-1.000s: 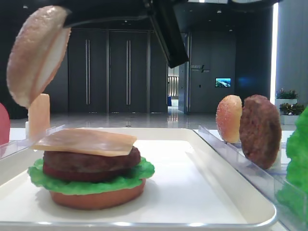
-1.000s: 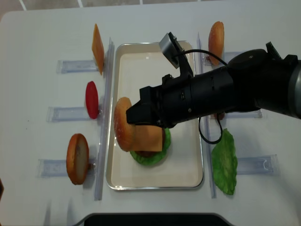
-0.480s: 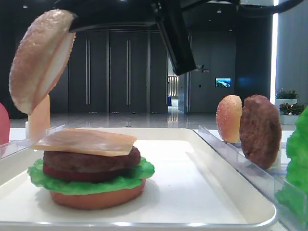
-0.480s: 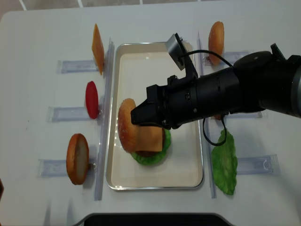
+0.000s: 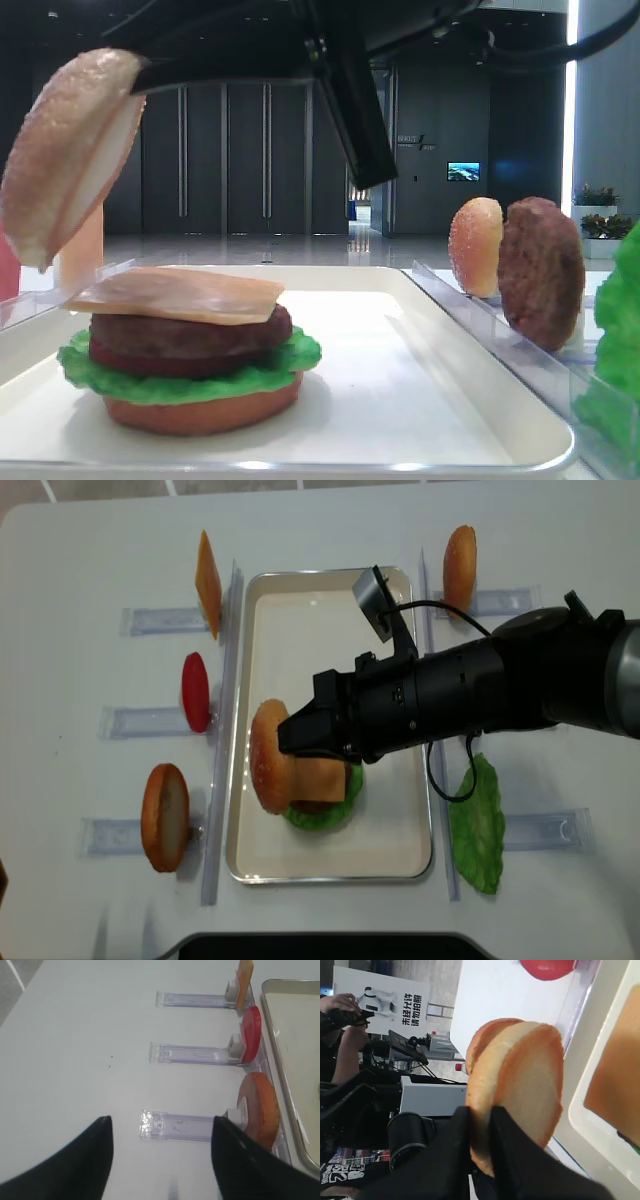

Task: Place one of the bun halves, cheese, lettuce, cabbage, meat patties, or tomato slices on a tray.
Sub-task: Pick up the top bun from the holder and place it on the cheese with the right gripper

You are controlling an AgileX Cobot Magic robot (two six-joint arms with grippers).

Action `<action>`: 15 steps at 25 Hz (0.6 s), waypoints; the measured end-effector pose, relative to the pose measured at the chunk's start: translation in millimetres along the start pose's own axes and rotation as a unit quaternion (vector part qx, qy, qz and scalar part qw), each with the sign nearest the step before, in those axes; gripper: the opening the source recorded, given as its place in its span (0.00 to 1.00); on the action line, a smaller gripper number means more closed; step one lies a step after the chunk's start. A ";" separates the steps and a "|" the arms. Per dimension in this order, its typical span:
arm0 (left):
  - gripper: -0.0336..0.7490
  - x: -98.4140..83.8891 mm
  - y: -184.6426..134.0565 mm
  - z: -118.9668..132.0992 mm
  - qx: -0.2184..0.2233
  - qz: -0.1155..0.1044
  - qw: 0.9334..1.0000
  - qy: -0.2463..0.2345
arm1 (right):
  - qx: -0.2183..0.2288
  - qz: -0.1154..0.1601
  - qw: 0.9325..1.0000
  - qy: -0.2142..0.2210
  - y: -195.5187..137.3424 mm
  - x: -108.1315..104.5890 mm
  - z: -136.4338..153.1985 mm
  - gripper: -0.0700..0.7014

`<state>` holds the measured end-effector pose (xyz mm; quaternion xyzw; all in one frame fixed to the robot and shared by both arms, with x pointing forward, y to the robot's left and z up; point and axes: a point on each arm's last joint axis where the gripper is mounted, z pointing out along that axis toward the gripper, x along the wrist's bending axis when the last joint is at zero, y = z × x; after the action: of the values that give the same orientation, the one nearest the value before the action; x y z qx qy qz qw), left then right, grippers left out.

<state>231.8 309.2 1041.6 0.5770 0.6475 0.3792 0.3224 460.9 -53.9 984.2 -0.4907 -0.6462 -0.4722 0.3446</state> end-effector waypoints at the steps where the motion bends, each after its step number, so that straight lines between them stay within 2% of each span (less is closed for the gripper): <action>1: 0.64 0.0 0.0 0.0 0.000 0.000 1.000 0.000 | 0.003 0.002 1.000 0.000 -0.4 -2.1 1.3 0.21; 15: 0.64 0.0 0.0 0.0 0.000 0.000 1.000 0.000 | -0.008 -0.002 1.000 -0.004 5.9 -8.7 -3.8 0.21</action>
<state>231.8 309.2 1041.6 0.5770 0.6475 0.3792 0.3224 468.9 -59.8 979.1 -0.4943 -0.6447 -0.4757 0.3373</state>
